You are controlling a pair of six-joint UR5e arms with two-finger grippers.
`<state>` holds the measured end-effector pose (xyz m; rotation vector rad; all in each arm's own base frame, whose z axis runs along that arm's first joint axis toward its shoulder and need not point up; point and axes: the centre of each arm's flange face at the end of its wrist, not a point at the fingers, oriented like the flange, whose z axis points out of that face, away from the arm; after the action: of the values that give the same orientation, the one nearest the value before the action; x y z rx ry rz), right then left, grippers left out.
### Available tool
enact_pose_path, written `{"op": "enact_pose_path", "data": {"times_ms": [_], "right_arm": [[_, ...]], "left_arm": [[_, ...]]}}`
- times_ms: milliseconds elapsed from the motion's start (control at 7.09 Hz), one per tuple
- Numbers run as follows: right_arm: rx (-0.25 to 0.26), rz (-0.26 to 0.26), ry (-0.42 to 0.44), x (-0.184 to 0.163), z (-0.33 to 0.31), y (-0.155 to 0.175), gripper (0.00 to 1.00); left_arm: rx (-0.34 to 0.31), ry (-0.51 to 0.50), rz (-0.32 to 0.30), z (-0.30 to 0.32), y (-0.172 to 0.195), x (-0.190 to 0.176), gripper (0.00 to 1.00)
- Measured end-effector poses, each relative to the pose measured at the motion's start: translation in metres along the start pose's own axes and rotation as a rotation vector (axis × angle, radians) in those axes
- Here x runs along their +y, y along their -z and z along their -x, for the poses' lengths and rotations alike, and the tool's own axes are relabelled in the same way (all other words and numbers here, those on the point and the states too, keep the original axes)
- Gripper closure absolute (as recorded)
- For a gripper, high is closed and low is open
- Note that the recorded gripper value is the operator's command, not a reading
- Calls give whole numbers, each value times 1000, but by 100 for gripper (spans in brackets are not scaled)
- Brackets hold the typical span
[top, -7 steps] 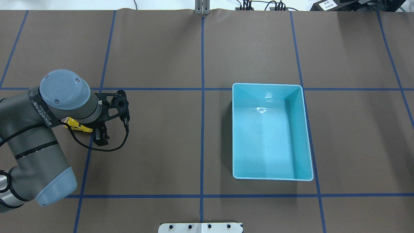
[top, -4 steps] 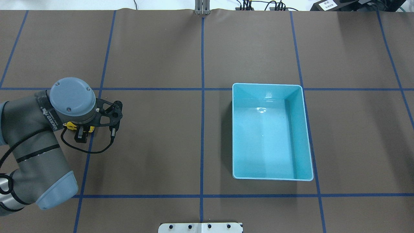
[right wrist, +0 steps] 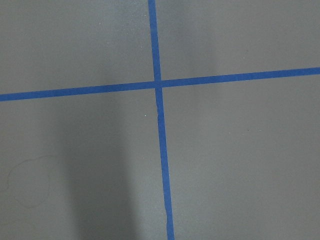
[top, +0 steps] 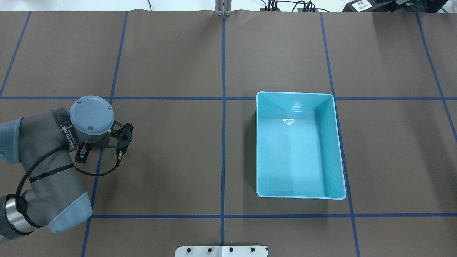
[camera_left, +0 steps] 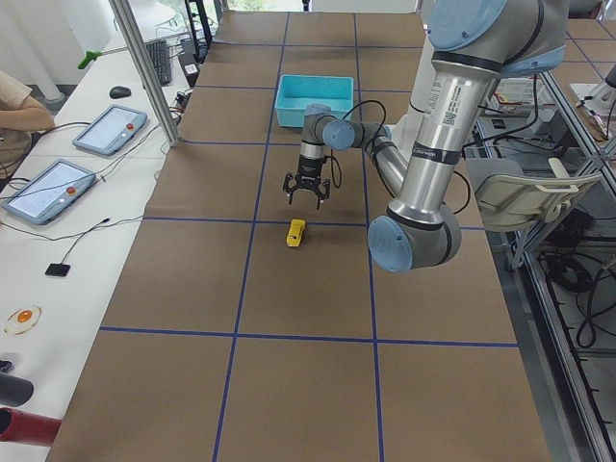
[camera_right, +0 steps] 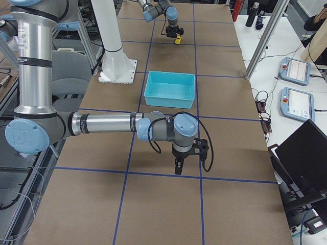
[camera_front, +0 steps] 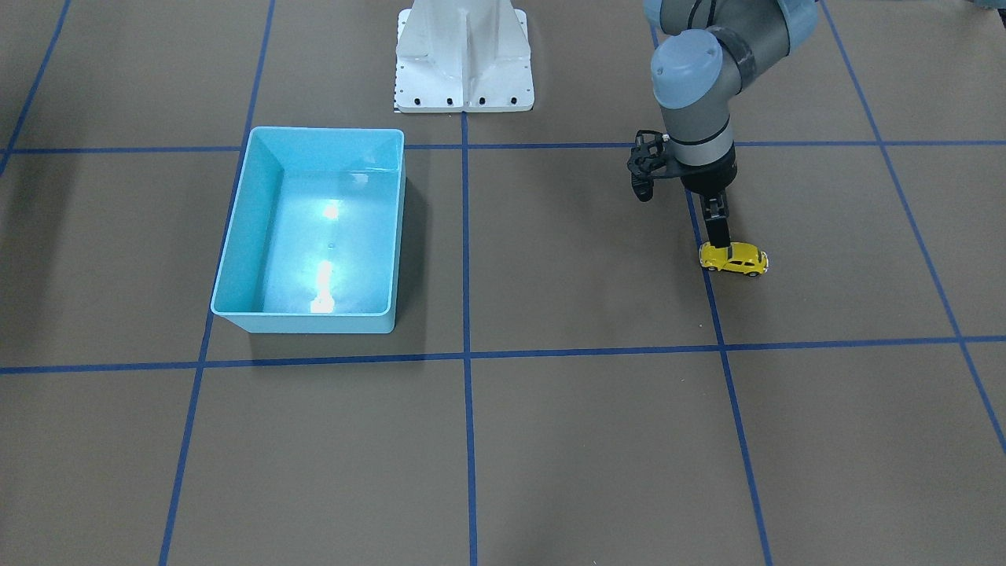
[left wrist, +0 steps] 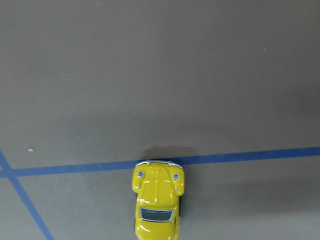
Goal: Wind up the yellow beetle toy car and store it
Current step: 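Press the left gripper on the car's roof, holding it down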
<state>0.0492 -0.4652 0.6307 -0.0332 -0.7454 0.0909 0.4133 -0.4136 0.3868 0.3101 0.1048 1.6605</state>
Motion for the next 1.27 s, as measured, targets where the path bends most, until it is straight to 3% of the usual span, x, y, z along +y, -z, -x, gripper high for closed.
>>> {"op": "enact_pose_path", "data": {"times_ms": [987,1269], "right_arm": [[0,1,-1,0,0,0,1],[0,2,-1,0,0,0,1]], "left_arm": [[-8,-20,-17,11,-41,-16,2],[-4,-22,-23,12,-48,-19,7]]}}
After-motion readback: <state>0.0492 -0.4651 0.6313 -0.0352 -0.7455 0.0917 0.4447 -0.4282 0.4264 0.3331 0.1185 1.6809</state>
